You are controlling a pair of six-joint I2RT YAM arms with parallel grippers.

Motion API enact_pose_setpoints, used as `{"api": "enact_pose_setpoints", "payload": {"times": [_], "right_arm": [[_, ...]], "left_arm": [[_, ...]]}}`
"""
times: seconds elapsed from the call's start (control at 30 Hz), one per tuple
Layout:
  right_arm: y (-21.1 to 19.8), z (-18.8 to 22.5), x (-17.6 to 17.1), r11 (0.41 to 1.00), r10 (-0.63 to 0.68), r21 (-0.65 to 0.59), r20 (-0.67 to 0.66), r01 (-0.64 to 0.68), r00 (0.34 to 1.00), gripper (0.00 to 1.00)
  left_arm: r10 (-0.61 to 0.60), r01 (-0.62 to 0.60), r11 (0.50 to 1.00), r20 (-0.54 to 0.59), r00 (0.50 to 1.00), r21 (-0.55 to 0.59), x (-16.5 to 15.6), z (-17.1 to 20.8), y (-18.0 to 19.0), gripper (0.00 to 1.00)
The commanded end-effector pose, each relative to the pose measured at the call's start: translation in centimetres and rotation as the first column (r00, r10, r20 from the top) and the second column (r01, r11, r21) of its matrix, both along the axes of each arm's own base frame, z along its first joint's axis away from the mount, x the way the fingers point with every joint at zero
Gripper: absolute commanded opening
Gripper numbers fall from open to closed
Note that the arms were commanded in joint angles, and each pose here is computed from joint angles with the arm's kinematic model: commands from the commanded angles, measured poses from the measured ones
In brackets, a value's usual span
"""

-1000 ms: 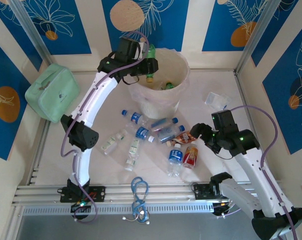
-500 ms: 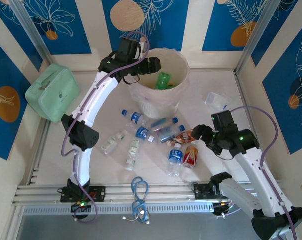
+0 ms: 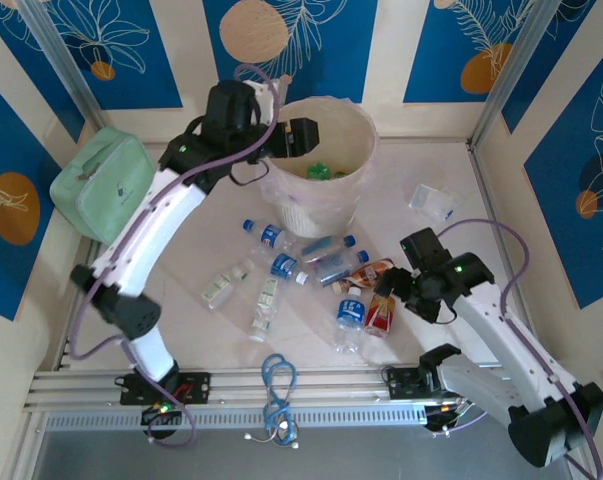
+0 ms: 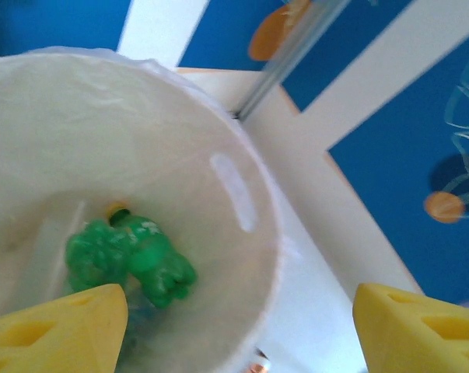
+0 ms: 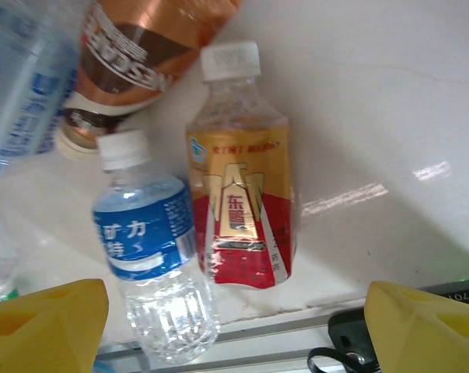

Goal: Put the plastic bottles in the bin

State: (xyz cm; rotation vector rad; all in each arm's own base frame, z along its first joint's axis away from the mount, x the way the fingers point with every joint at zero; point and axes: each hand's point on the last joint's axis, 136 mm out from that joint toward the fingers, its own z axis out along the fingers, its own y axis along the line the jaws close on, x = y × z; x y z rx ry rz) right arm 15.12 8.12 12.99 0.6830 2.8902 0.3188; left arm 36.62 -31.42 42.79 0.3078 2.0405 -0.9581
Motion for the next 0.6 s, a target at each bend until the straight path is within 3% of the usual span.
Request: {"api": "enact_pose_setpoints", "payload": {"times": [0.0,0.2,0.37,0.57], "right_arm": [[0.5,-1.1,0.1,1.000,-0.002,0.001,-0.036,0.003,0.999,0.86],[1.4,-2.8,1.0,1.000,0.019,0.009,-0.066,-0.019,0.998,0.84],[1.7,-4.4,1.7,0.999,0.031,-0.011,-0.111,-0.032,0.993,0.82],[1.8,-6.1,2.4,0.998,0.039,-0.040,-0.158,-0.046,0.987,0.82]], "left_arm": [[-0.072,0.074,0.995,0.039,0.997,-0.063,-3.1,0.2,0.0,0.76],[-0.099,0.098,0.995,-0.050,0.994,-0.036,-8.1,-5.6,2.3,0.75],[-0.087,0.090,0.996,-0.188,0.978,0.007,-11.1,-12.3,3.9,0.74],[-0.087,0.095,0.995,-0.255,0.963,0.020,-13.4,-16.0,4.1,0.74]]}}
